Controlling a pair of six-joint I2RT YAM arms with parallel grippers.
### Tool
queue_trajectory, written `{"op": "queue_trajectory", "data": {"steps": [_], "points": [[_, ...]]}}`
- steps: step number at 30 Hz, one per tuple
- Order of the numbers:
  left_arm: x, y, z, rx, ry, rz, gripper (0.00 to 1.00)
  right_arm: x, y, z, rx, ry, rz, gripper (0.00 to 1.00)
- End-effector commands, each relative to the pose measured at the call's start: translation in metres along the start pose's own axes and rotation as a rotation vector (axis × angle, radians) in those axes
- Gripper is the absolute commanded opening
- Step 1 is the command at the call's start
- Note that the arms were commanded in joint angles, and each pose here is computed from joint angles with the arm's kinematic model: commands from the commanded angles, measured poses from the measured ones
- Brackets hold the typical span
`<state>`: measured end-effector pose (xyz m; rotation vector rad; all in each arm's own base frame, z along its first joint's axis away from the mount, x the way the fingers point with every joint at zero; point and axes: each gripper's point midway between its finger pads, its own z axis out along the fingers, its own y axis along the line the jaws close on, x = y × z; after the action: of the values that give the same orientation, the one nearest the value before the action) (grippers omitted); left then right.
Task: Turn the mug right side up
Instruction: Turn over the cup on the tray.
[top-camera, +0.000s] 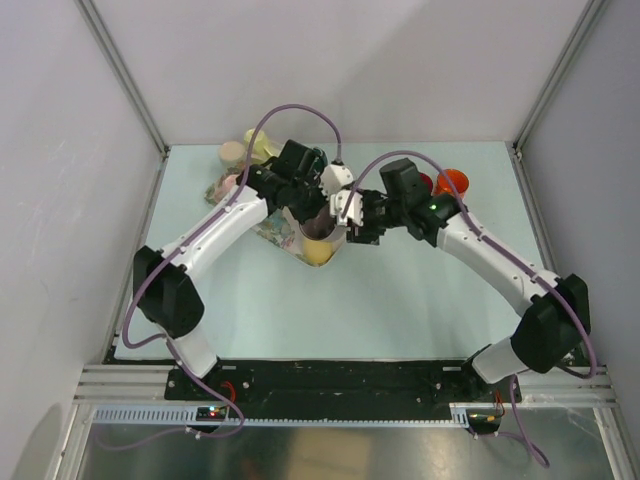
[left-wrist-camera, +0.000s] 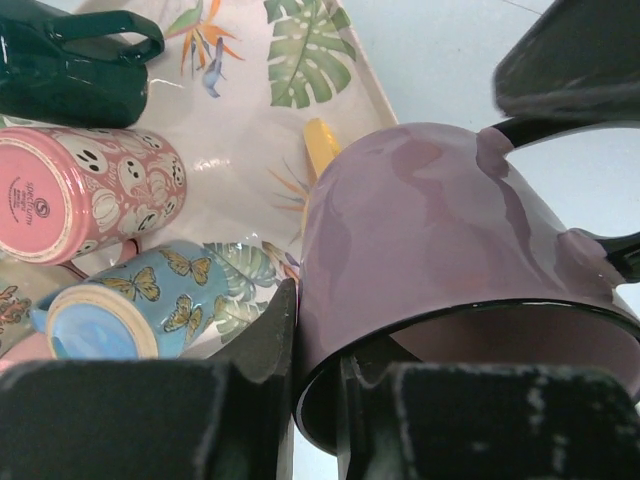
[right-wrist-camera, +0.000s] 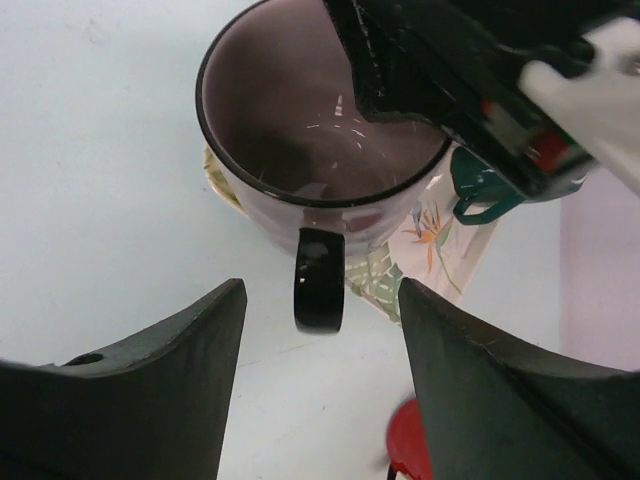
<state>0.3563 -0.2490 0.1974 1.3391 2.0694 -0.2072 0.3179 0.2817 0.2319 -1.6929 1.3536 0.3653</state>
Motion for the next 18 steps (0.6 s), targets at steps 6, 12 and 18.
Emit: {"op": "queue_trajectory", "data": {"steps": [6, 12, 18], "points": [[-0.043, 0.006, -0.026, -0.021, -0.119, -0.063, 0.0, -0.003, -0.017, 0.025, 0.072, 0.056, -0.124, 0.45], [-0.048, -0.001, -0.027, 0.006, -0.13, -0.187, 0.39, 0.009, -0.015, 0.022, 0.073, 0.084, -0.112, 0.02], [-0.047, 0.016, -0.046, -0.059, -0.154, -0.322, 0.88, 0.044, -0.005, -0.023, 0.1, 0.123, 0.026, 0.0]]}}
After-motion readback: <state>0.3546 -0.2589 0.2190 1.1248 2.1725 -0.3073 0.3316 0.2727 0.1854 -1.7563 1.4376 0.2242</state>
